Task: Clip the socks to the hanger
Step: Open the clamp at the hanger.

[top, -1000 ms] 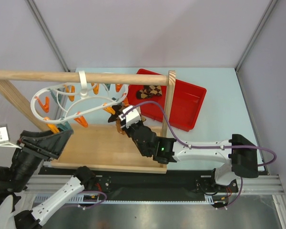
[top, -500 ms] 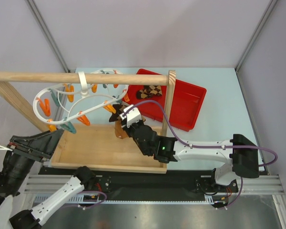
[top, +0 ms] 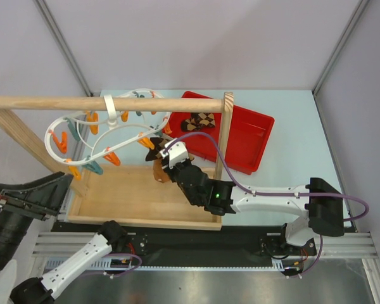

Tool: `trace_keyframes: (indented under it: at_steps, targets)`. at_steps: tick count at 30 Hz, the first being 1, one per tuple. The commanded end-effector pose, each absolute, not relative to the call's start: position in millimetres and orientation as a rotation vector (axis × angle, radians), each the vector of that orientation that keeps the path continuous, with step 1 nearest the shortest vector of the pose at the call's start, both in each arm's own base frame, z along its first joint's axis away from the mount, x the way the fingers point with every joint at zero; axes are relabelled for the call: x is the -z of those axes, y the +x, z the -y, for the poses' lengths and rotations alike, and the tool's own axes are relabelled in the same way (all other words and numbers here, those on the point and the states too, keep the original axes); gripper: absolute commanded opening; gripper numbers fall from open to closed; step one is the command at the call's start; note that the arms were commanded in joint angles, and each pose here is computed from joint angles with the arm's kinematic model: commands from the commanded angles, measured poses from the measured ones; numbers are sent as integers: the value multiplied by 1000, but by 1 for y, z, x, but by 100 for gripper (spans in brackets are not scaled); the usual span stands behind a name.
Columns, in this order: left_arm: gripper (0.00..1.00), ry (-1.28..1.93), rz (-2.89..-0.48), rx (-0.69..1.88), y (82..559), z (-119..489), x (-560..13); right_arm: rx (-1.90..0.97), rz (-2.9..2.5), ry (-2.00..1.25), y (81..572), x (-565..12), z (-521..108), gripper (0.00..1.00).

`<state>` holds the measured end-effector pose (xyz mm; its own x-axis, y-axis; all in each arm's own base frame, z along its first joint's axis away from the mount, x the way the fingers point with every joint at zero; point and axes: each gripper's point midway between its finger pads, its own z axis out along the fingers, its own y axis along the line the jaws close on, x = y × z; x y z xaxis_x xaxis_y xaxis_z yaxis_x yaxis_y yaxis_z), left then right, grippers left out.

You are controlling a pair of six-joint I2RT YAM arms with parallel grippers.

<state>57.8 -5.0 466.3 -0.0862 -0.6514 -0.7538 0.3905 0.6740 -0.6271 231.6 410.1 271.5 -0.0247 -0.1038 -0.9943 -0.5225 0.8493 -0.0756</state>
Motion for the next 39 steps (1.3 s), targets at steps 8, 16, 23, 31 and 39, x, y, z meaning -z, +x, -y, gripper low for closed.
trace_keyframes:
  at_steps: [8,16,23,31,39]
  targets:
    - [73,53,-1509,709,79,34,-469,-460,-1546,-323,238,-316,-395,36]
    - [68,17,-1532,661,81,24,-464,-459,-1549,-329,238,-315,-394,36]
    - [60,24,-1502,577,79,7,-461,-462,-1554,-336,237,-312,-394,36]
    - [60,59,-1528,581,91,11,-451,-447,-1556,-337,237,-308,-390,36]
    - [66,17,-1523,641,93,-1,-450,-449,-1555,-334,239,-306,-388,36]
